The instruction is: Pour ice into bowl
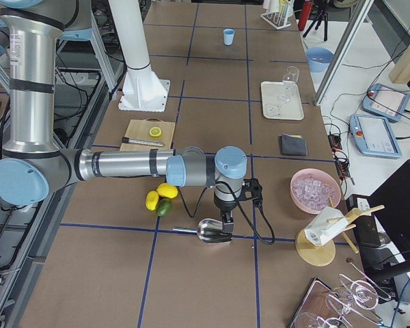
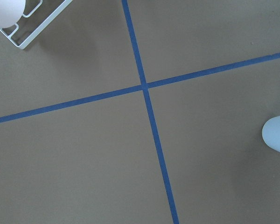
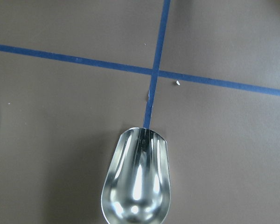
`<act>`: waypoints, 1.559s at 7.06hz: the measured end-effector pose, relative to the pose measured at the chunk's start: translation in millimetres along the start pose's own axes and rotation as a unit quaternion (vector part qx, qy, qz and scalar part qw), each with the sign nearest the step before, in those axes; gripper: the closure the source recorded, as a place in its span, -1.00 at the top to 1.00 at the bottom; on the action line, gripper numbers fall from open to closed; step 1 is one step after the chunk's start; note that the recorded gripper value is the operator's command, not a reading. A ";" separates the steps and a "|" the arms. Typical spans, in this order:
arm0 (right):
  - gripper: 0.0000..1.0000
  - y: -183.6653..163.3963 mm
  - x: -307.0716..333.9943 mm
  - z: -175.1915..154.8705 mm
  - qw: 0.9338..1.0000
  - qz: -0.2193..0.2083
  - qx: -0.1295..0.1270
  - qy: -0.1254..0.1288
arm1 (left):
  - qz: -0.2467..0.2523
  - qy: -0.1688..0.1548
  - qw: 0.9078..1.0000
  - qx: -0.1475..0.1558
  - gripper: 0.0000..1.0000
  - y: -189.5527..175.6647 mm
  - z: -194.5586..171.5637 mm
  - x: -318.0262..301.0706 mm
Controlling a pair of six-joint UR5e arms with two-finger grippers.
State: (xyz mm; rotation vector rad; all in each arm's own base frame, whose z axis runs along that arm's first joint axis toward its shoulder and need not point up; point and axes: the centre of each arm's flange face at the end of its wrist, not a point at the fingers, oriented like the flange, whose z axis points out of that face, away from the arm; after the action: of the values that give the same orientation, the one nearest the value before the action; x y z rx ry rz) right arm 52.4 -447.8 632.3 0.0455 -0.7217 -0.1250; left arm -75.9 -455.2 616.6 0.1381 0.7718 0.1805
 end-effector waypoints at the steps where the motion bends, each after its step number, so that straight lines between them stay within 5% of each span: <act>1: 1.00 10.0 5.4 6.0 1.000 0.008 -0.008 -0.001 | -0.001 0.000 1.000 -0.001 1.00 1.2 1.1 -1.0; 11: 1.00 21.3 11.1 14.0 1.000 0.022 -0.018 -0.005 | -0.005 0.002 1.000 -0.006 1.00 3.8 5.9 -4.2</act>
State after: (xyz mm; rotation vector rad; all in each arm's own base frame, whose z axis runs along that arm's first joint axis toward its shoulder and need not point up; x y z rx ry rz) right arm 53.4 -428.1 651.8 -0.0049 -0.7304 -0.0970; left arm -75.1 -452.7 624.4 0.1216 0.7755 0.1754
